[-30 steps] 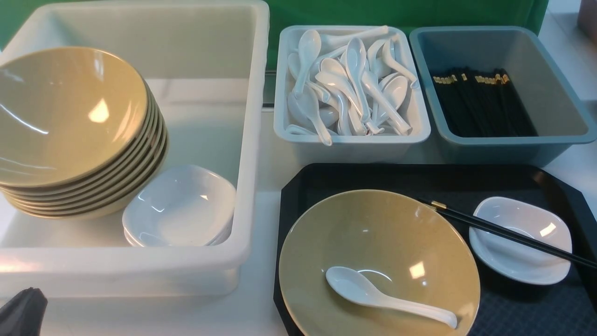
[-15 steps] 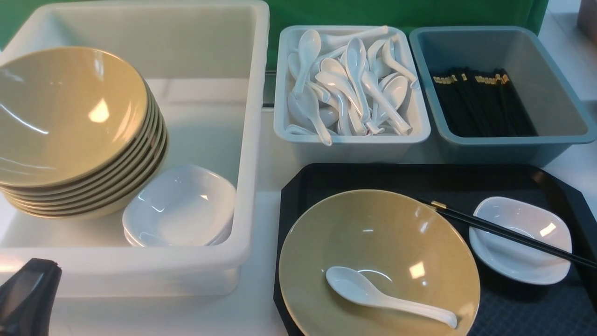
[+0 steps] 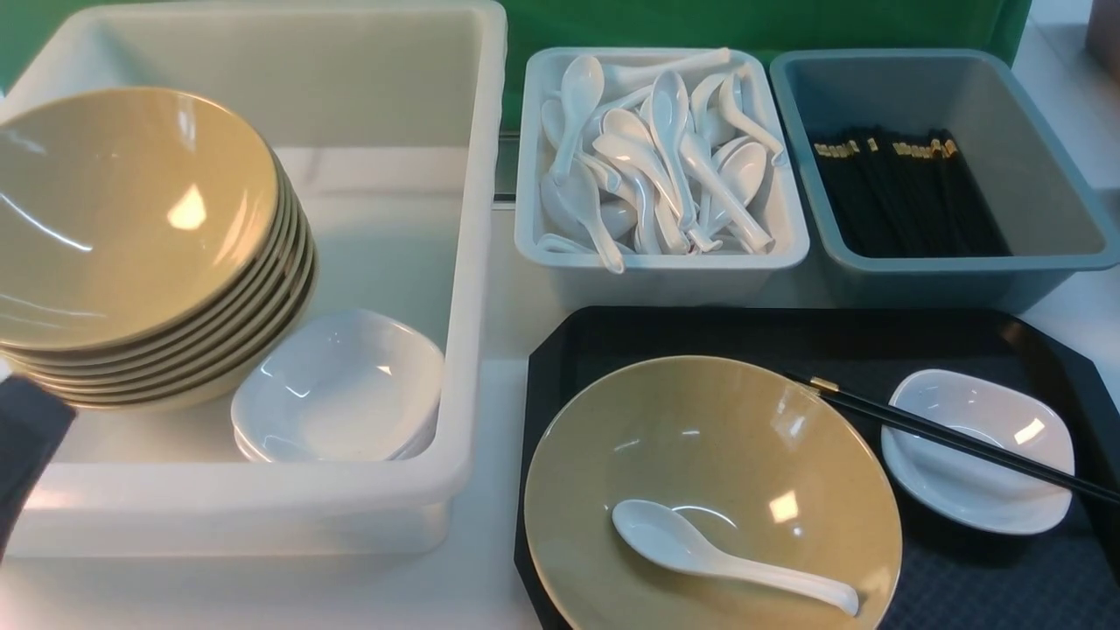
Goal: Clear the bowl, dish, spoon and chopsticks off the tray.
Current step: Use the right arm to grab the chopsticks
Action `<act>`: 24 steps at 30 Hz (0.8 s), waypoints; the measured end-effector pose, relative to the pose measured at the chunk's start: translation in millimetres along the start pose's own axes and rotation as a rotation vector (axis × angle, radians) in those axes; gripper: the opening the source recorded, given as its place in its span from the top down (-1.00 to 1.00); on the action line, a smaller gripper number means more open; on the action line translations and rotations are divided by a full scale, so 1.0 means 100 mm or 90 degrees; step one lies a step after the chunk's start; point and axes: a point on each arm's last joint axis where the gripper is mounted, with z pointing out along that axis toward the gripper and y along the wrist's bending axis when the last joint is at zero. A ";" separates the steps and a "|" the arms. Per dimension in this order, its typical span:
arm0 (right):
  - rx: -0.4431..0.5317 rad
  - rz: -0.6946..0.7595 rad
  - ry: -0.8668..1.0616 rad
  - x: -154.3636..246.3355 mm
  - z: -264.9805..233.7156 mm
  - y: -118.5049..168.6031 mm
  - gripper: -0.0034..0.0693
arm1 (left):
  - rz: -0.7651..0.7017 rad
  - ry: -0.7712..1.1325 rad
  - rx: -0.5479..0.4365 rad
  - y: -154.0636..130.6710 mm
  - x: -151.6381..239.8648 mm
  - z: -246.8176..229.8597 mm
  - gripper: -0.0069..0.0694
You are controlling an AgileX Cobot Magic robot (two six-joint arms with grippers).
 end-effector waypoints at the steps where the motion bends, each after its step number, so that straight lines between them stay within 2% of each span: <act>1: 0.006 -0.060 0.018 -0.13 0.04 0.08 0.72 | 0.051 0.049 -0.025 -0.03 -0.09 0.07 0.84; 3: 0.006 -0.120 0.030 -0.33 0.08 0.20 0.78 | 0.097 0.105 -0.055 -0.07 -0.22 0.17 0.84; 5: 0.016 -0.237 0.094 -0.64 0.20 0.40 0.82 | 0.173 0.228 -0.106 -0.08 -0.38 0.31 0.84; 8: 0.021 -0.365 0.202 -0.91 0.37 0.58 0.82 | 0.231 0.362 -0.152 -0.06 -0.54 0.47 0.84; 11: 0.015 -0.422 0.292 -1.05 0.52 0.68 0.82 | 0.258 0.444 -0.162 -0.03 -0.58 0.61 0.84; 14: -0.005 -0.469 0.405 -1.11 0.77 0.78 0.82 | 0.301 0.523 -0.111 -0.10 -0.53 0.83 0.84; 18: -0.039 -0.520 0.529 -0.99 1.02 0.82 0.82 | 0.348 0.601 -0.033 -0.24 -0.40 1.08 0.84; 20: -0.075 -0.568 0.622 -0.83 1.20 0.83 0.82 | 0.396 0.651 0.035 -0.45 -0.28 1.27 0.84; 22: -0.093 -0.591 0.659 -0.76 1.28 0.83 0.82 | 0.413 0.667 0.059 -0.54 -0.24 1.36 0.84; 24: -0.120 -0.625 0.715 -0.62 1.44 0.80 0.81 | 0.452 0.696 0.113 -0.75 -0.11 1.50 0.84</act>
